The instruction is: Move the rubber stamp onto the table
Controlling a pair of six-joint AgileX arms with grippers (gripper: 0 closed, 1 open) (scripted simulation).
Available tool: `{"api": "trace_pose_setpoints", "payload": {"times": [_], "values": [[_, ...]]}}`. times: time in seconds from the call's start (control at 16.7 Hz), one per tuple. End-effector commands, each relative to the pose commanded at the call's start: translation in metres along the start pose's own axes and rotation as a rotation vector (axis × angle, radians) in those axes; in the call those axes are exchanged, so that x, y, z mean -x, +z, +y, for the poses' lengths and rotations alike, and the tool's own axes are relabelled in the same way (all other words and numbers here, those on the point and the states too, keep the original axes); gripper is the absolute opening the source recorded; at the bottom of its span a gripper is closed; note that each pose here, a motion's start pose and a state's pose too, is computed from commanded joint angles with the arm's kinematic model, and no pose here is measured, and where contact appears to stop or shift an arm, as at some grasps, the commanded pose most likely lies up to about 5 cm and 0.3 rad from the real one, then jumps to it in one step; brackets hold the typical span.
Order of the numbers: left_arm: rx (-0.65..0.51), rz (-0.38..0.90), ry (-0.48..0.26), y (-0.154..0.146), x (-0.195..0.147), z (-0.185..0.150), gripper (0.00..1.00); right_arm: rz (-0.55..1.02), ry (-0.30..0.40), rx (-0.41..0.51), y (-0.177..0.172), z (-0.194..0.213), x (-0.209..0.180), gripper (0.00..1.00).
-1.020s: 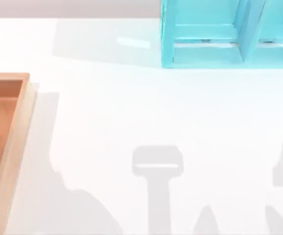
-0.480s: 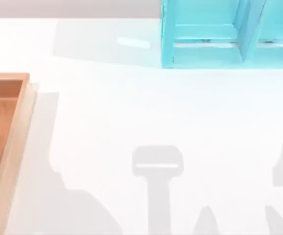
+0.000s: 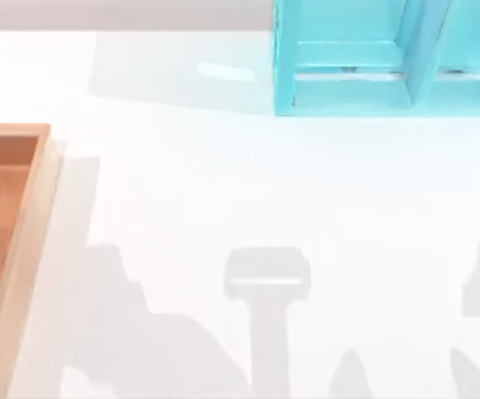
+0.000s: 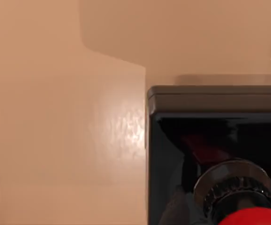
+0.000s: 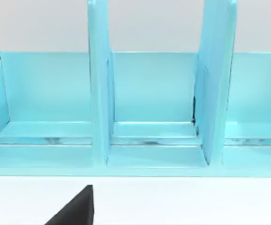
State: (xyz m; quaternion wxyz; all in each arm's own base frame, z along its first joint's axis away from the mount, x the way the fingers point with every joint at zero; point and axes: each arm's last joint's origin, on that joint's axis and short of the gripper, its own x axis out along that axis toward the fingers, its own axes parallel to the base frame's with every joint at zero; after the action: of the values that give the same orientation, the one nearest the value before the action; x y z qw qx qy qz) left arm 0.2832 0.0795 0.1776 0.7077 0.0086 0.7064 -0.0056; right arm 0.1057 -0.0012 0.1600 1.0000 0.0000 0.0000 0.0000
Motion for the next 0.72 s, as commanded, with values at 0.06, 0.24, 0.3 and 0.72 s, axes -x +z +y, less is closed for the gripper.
{"api": "trace_pose_setpoints", "payload": {"times": [0.06, 0.24, 0.3, 0.72], "values": [[0.001, 0.002, -0.001, 0.005, 0.010, -0.010, 0.00, 0.000, 0.000, 0.000, 0.000, 0.000, 0.000, 1.00], [0.002, 0.019, -0.002, 0.013, 0.049, -0.051, 0.00, 0.000, 0.000, 0.000, 0.000, 0.000, 0.000, 1.00], [0.001, 0.024, -0.002, 0.012, 0.064, -0.066, 0.00, 0.000, 0.000, 0.000, 0.000, 0.000, 0.000, 1.00], [-0.002, 0.002, -0.001, -0.011, 0.133, -0.133, 0.00, 0.000, 0.000, 0.000, 0.000, 0.000, 0.000, 1.00]]}}
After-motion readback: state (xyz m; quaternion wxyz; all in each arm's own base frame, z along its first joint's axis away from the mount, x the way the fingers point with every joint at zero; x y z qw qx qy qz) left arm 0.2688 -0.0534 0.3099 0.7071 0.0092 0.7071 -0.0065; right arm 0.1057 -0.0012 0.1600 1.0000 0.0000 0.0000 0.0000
